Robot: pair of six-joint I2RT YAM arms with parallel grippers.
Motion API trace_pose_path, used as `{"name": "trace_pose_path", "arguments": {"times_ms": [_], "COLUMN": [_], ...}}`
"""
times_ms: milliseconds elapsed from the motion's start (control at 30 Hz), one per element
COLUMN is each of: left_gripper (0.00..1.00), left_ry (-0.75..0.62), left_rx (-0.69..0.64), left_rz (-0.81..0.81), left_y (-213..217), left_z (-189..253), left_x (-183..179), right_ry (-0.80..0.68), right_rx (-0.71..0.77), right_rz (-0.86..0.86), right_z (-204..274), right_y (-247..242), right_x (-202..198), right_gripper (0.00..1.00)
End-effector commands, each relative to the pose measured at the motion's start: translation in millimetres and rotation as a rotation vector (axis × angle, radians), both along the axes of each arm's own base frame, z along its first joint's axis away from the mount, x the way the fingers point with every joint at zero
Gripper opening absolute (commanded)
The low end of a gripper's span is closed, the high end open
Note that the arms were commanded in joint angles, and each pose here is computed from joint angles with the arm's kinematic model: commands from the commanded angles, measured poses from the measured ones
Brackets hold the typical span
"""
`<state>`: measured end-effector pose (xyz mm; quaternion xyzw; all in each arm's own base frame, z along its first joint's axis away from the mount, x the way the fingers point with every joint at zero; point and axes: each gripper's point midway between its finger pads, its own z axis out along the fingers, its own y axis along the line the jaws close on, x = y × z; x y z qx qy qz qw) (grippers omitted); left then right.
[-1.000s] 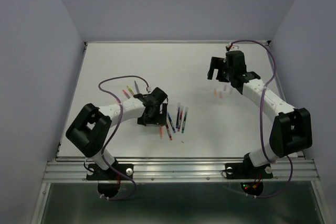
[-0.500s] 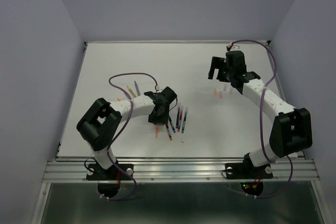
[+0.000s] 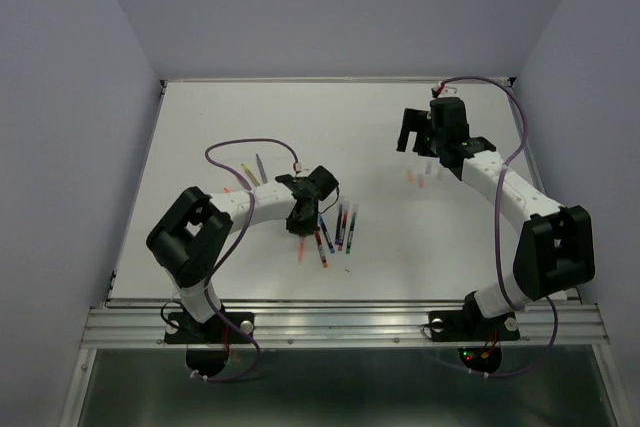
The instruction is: Open the pen caps
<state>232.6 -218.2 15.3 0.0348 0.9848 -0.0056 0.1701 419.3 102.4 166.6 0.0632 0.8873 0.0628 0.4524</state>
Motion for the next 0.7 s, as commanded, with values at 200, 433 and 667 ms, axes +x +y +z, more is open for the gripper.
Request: {"name": "trace_pose_path", "arguments": {"times_ms": [200,433,667], "left_gripper": [0.00,0.00,0.00], "left_ry": [-0.287,-0.594,-0.815], "left_rx": [0.036,-0.363,-0.798], "left_rz": [0.048,-0.202,-0.483], "left_y": [19,-41,-92], "left_z": [84,185,264], "left_x": [43,61,29], "right_ry": [-0.173,-0.385,-0.456], "right_rx": [0.172,0.321,0.498], "right_rz": [0.371,0.766,1.019], "right_z": [51,108,145], "right_y": [63,112,140], "right_x": [-17,-68,-109], "right_gripper": [1.00,1.00,1.00]}}
